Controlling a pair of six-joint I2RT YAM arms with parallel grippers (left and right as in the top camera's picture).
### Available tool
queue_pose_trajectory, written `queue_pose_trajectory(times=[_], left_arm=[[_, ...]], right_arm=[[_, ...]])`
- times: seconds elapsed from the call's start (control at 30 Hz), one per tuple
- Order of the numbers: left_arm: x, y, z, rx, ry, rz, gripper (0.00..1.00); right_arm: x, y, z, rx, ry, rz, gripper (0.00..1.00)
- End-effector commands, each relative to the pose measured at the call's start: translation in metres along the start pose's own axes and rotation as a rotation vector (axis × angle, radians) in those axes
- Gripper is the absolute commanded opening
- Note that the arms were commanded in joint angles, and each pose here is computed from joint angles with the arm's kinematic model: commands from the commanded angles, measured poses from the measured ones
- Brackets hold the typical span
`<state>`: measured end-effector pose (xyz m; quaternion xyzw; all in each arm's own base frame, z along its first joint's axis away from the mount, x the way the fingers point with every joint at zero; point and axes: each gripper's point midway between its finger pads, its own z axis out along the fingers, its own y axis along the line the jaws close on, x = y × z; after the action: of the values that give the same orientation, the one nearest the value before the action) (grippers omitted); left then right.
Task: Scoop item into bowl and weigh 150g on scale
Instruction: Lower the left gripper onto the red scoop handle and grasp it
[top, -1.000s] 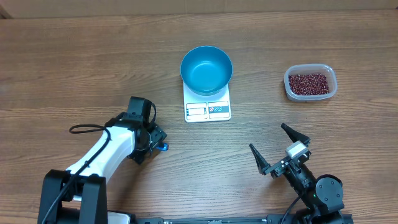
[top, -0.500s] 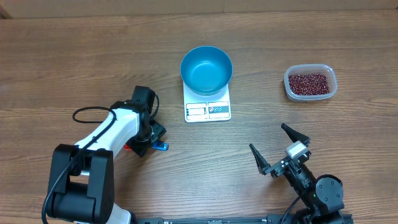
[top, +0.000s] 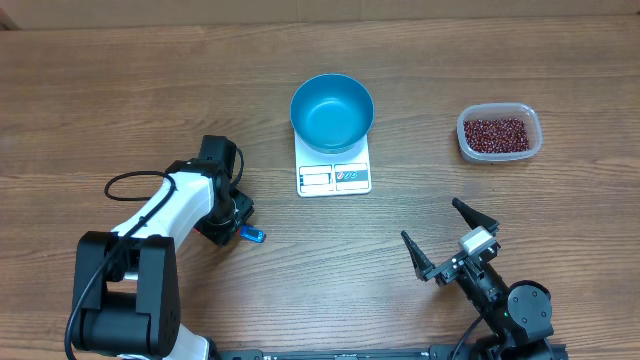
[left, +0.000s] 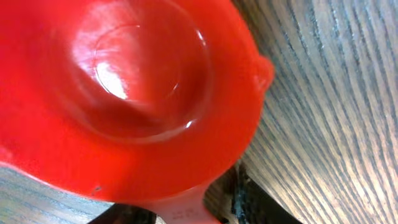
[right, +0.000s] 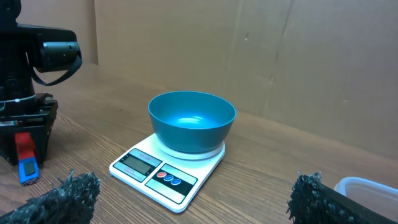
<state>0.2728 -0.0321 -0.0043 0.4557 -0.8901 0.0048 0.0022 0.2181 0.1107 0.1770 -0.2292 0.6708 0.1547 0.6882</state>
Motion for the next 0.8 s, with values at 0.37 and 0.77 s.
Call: queue_pose_trajectory(times=[0.37,0.77], left_arm=[[-0.012,0.003,0.014,-0.032,-0.049,0.080,0.22],[-0.021,-0.010,0.011,0.006,-0.088,0.174,0.10]], right_arm=[[0.002,-0.001,0.000,0.007,-0.003,0.006,1.00],[0.002,-0.001,0.000,0.007,-0.003,0.006,1.00]])
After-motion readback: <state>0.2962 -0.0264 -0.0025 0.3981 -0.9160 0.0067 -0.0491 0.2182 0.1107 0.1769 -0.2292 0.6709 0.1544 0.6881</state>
